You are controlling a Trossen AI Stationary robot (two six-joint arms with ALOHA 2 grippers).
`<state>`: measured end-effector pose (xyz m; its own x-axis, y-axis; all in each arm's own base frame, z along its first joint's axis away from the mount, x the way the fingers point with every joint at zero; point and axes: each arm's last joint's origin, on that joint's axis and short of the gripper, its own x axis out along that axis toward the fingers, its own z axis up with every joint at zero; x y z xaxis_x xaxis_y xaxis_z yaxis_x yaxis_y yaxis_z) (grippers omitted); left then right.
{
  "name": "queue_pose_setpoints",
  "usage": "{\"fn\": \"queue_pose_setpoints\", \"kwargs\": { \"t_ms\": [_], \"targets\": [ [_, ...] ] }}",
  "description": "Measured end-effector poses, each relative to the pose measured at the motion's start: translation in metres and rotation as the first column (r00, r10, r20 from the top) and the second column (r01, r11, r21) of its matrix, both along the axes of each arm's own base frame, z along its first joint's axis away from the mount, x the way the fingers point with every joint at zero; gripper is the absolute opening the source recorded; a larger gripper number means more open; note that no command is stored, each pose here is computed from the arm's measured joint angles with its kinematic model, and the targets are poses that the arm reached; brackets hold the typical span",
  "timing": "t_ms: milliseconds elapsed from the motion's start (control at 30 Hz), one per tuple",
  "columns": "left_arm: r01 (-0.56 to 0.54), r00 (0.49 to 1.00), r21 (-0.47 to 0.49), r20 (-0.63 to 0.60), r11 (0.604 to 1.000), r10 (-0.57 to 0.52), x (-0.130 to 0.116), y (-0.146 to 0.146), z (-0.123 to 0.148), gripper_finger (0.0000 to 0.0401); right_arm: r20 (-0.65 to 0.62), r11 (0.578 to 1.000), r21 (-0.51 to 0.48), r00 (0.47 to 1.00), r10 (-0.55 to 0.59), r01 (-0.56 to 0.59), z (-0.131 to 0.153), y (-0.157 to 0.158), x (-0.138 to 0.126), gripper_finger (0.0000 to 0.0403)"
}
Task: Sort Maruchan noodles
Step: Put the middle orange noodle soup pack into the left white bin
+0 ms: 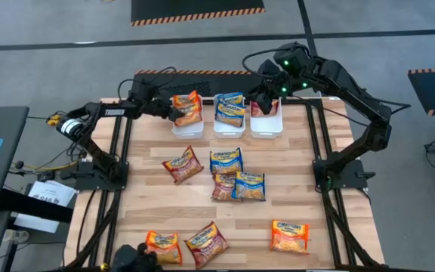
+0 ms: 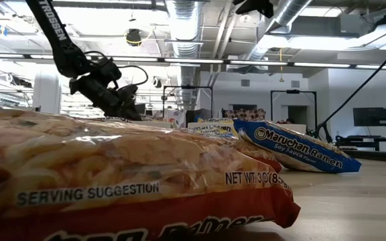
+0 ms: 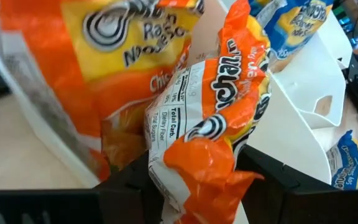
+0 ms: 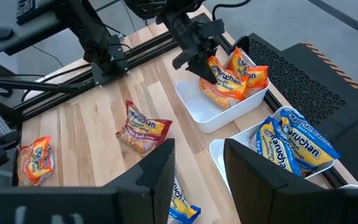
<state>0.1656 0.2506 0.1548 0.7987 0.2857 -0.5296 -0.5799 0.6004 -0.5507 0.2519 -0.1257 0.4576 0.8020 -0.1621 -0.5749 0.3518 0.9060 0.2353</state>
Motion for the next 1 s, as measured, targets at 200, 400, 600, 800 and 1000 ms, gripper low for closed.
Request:
{"fn": "queue_pose_setpoints", "kwargs": {
  "t_ms": [200,400,600,800,1000],
  "targets": [
    [-0.01,0.999,-0.086,0.042,0.996,0.013,-0.011,0.004,-0.001,0.0156,0.0,1.0,0.0,1.0,0.001,-0.001,0.0,0.0,0.0,0.0164],
    [0.004,0.996,-0.123,0.085,0.992,0.006,-0.017,0.007,0.0,0.0156,0.0,1.0,0.0,1.0,0.001,-0.001,0.0,0.0,0.0,0.0164],
    [-0.005,0.995,-0.109,0.096,0.994,0.016,-0.021,0.012,0.004,0.0156,0.0,1.0,0.0,1.0,0.001,-0.001,0.0,0.0,0.0,0.0164],
    [-0.034,0.99,-0.045,0.135,0.998,0.04,-0.025,0.031,0.026,0.0156,0.0,1.0,0.0,1.0,0.002,-0.002,0.0,0.0,0.0,0.0164],
    [-0.026,0.991,-0.024,0.129,0.999,0.028,-0.023,0.039,0.039,0.0156,-0.001,1.0,0.0,1.0,0.002,-0.002,0.0,0.0,0.0,0.0164]
  ]
}}
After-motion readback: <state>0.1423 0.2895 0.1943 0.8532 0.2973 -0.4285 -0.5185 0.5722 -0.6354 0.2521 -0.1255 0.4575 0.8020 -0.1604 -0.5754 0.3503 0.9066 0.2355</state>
